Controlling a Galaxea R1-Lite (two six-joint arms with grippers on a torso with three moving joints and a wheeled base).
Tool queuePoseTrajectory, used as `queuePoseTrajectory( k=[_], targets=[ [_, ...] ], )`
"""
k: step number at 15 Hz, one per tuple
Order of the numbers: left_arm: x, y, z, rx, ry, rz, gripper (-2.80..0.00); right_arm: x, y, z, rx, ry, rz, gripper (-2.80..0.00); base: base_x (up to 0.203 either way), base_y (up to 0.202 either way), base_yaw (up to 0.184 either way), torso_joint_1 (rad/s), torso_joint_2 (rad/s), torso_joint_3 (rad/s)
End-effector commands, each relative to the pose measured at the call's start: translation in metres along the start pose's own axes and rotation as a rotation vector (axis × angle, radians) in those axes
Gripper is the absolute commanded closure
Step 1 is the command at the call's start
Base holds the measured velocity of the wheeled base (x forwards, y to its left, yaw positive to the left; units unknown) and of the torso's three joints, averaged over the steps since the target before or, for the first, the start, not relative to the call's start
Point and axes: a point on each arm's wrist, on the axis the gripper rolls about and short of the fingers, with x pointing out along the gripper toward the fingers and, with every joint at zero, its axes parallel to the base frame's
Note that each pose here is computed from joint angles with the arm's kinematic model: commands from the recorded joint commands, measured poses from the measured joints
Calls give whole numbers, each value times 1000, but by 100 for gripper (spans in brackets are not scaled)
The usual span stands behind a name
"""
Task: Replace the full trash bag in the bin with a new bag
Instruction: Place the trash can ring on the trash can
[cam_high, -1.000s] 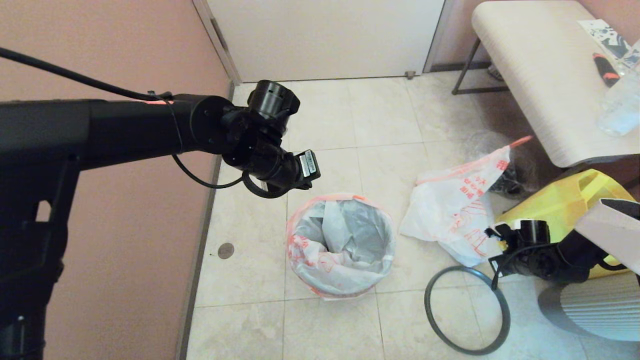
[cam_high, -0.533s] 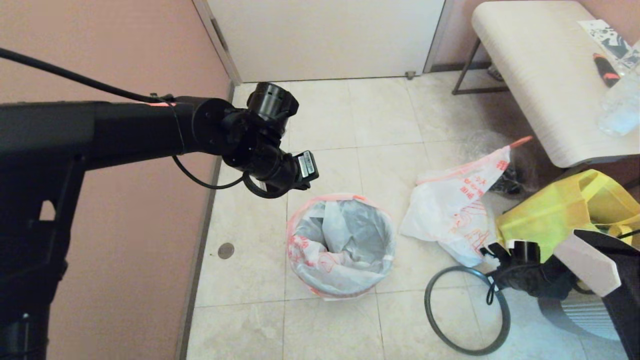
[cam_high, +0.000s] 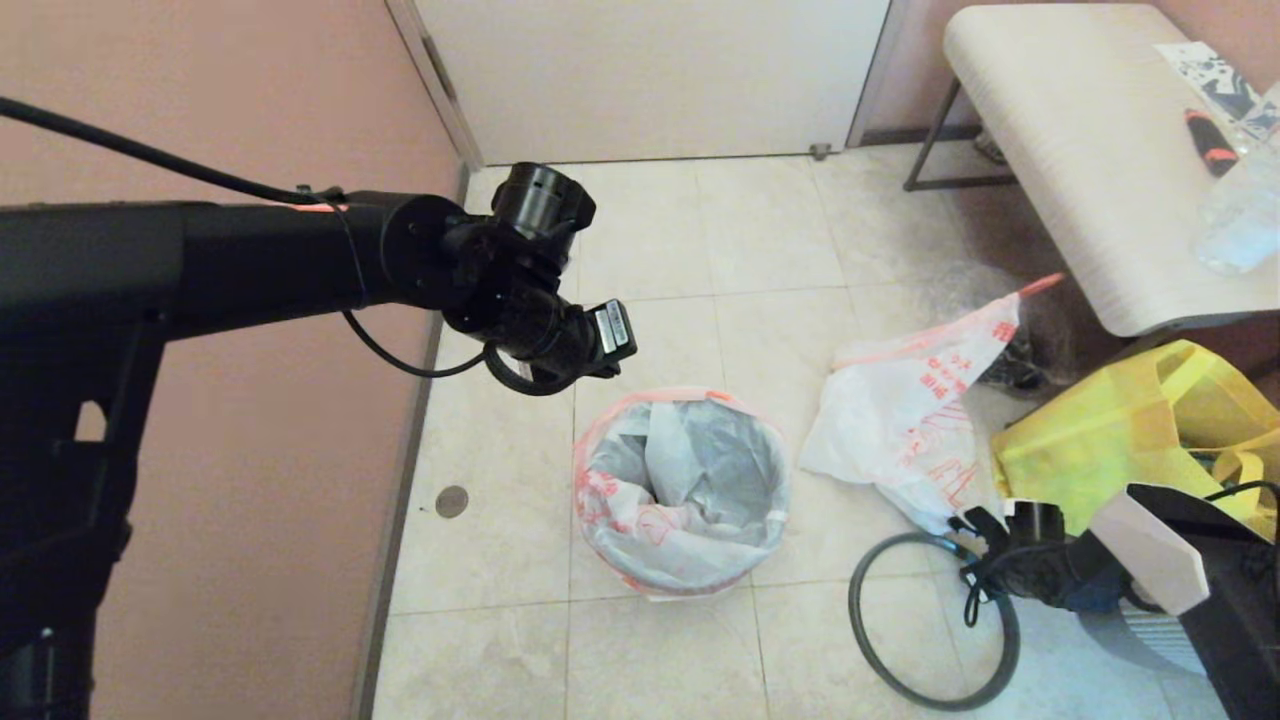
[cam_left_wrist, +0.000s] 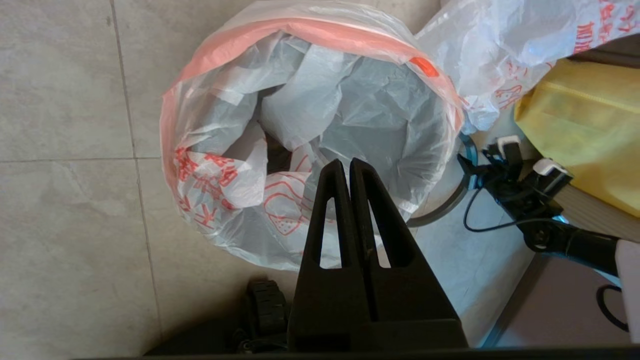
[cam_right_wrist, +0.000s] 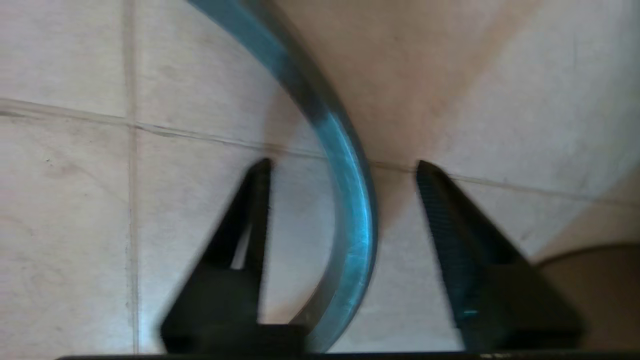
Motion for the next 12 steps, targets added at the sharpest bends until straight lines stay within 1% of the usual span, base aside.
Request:
queuePoseTrajectory(
  k=[1,2,6,8,10,12],
  targets=[
    [-1,0,0,-4,-3,3,0,4,5,-10,-5,65,35,0,0,0,0,0,0,0],
    [-3,0,0,-3,-4,0,0,3,3,-10,-4,96,53,0,0,0,0,0,0,0],
    [-9,-1,2,-6,-19,0,0,-4,-1,-5,2,83,75,0,0,0,0,0,0,0],
    [-16,-2,4,-8,-29,-9,0,-19,-6,2,12,82,77,0,0,0,0,0,0,0],
    [-22,-4,4,-8,-34,-16,0,-52,-13,13,25,64,93,0,0,0,0,0,0,0],
    [-26,-3,5,-4,-34,-11,0,-104,-25,32,49,-8,74,0,0,0,0,0,0,0]
  ],
)
